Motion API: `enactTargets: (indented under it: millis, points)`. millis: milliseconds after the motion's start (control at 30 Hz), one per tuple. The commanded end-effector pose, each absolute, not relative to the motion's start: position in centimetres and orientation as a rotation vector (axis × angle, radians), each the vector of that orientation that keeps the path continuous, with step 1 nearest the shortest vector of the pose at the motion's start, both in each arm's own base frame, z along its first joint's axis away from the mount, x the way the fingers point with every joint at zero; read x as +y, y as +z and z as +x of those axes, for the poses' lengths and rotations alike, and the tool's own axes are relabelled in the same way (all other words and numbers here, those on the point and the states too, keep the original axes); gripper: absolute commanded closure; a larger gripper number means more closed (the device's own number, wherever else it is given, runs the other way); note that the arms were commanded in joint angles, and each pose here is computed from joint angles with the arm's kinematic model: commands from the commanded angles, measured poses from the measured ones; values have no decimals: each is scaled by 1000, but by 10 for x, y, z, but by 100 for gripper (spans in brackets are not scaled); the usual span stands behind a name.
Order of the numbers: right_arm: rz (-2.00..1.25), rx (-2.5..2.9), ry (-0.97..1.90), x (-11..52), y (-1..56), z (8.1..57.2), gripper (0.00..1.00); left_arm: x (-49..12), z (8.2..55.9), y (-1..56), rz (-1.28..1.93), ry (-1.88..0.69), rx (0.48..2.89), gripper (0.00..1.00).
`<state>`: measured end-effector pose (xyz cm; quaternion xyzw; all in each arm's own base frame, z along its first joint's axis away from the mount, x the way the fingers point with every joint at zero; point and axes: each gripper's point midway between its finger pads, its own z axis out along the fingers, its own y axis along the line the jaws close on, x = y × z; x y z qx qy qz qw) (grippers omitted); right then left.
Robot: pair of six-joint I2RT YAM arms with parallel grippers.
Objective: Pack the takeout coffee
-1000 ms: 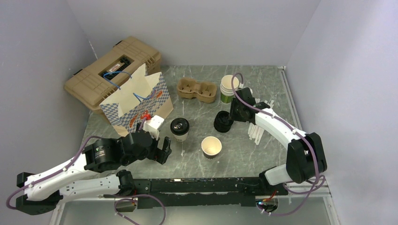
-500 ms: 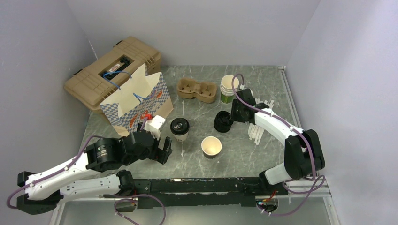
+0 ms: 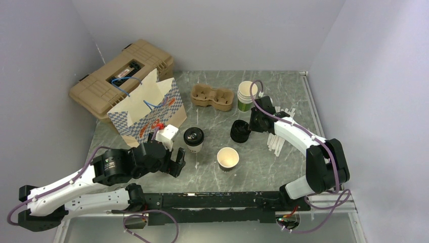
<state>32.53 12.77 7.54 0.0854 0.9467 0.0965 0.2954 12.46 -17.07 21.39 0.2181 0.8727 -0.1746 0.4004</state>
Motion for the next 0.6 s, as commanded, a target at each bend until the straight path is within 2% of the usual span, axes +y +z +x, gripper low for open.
enactTargets:
  millis: [0, 367, 567]
  points:
    - [243, 2497, 270, 129, 76, 331, 79, -175, 127, 222, 550, -466, 2177, 1]
    - [244, 2484, 279, 128, 82, 331, 99, -175, 127, 222, 551, -468, 2175, 1]
    - [243, 2449, 294, 129, 99, 332, 100, -175, 127, 221, 553, -467, 2177, 1]
